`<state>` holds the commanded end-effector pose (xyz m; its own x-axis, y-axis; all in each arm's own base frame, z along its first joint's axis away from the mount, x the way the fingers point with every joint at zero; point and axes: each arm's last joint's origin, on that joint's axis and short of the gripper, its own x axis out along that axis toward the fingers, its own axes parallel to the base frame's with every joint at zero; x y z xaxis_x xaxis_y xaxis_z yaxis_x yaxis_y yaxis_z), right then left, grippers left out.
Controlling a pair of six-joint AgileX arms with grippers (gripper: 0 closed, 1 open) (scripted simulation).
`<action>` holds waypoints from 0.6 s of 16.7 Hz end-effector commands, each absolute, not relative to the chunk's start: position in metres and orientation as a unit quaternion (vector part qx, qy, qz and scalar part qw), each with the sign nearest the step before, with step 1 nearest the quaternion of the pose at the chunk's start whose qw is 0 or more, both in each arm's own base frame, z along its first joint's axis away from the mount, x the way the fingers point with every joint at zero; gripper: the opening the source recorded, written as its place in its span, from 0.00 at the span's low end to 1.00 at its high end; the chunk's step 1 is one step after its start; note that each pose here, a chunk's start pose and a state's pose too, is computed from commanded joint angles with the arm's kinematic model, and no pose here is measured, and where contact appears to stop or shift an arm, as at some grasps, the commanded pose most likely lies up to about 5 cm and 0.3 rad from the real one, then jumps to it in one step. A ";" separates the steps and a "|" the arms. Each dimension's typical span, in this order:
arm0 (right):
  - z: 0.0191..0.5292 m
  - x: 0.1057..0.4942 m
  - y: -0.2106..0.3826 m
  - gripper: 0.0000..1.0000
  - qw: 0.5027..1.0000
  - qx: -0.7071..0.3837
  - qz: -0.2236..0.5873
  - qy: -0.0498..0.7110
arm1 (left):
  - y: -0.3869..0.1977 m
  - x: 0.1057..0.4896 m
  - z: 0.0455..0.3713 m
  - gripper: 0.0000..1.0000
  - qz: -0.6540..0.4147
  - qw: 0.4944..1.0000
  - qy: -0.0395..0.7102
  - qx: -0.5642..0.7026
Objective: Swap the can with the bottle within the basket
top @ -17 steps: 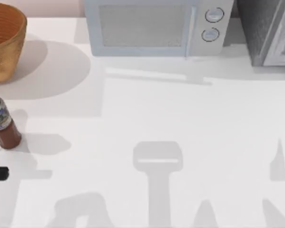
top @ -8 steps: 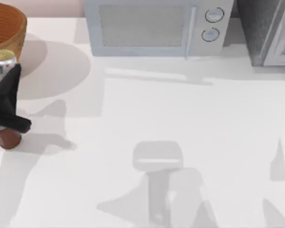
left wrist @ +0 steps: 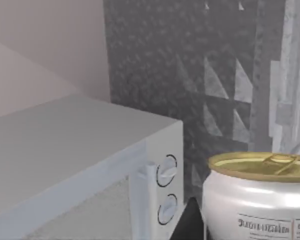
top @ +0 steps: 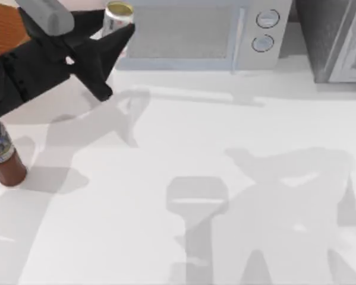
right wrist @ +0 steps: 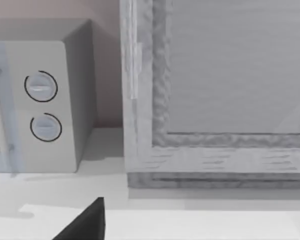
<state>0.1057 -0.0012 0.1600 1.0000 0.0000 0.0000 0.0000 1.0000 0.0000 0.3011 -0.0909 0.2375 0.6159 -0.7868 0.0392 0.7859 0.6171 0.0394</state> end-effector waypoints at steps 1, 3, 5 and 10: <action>0.160 0.106 -0.001 1.00 1.000 0.000 0.000 0.000 | -0.101 0.317 0.227 0.00 -0.466 0.884 -0.027 0.009; 0.160 0.106 -0.001 1.00 1.000 0.000 0.000 0.000 | -0.122 0.346 0.200 0.00 -0.521 0.853 -0.027 0.009; 0.160 0.106 -0.001 1.00 1.000 0.000 0.000 0.000 | -0.142 0.368 0.167 0.00 -0.570 0.821 -0.023 0.009; 0.160 0.106 -0.001 1.00 1.000 0.000 0.000 0.000 | -0.179 0.394 0.076 0.00 -0.666 0.746 -0.010 0.004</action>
<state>0.1057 -0.0012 0.1600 1.0000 0.0000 0.0000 0.0000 1.0000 0.0000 0.3943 -0.1786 0.0758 0.1135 -0.9935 0.0094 0.9933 0.1137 0.0198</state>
